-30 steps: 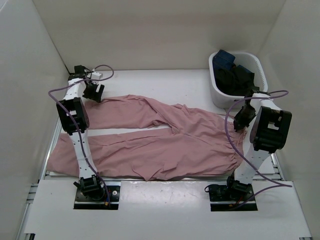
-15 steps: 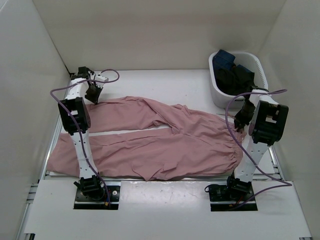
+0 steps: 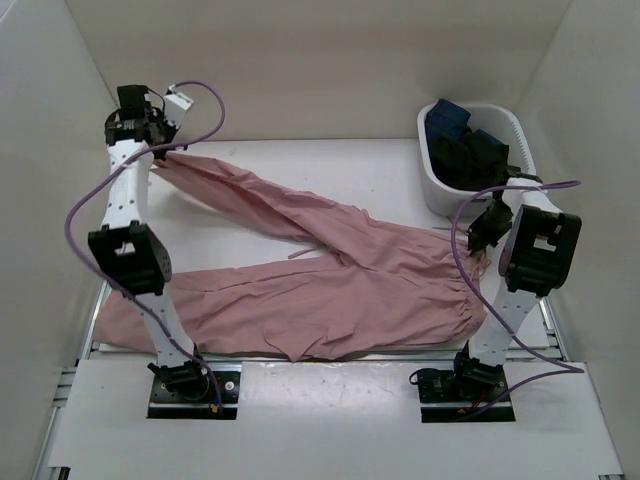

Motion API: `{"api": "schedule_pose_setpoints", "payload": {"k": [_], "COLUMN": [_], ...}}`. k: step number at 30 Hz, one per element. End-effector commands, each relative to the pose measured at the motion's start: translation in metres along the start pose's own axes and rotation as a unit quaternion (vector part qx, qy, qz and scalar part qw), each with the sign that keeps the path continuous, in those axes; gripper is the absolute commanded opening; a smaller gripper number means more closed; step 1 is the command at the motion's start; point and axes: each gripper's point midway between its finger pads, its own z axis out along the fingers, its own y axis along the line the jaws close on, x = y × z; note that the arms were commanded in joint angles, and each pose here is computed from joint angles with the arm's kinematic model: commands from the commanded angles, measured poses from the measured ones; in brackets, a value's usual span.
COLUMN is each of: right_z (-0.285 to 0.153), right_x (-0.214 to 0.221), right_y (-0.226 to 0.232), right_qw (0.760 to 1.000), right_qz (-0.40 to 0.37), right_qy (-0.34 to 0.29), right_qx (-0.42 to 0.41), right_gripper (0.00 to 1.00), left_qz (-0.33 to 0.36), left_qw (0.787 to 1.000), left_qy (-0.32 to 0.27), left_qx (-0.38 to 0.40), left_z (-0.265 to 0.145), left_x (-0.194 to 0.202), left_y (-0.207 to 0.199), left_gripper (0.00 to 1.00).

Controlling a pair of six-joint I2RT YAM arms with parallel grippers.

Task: Fold and stack the trousers
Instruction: Flatten the trousers out, then fold the trousers

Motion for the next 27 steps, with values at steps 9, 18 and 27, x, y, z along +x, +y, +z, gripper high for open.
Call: {"api": "schedule_pose_setpoints", "payload": {"k": [9,18,27], "right_z": [-0.044,-0.041,-0.014], "right_x": [-0.001,-0.001,0.009], "right_y": [0.016,0.022,0.008], "right_qw": [0.994,0.993,0.998], "right_qz": [-0.016,-0.026,-0.025], "right_qy": [-0.068,-0.068,-0.038], "right_qx": [-0.084,-0.090,-0.047], "right_gripper": [0.00,0.00,0.00], "left_qz": [0.018,-0.100,-0.107], "left_qw": [0.973,0.957,0.962], "left_qy": [0.202,0.219,0.183], "left_qx": [0.107,0.163,0.172], "left_z": [-0.067,-0.063,0.029], "left_x": [0.208,0.233,0.169], "left_y": [-0.130,-0.103,-0.072], "left_gripper": [0.15,0.72,1.00]}}
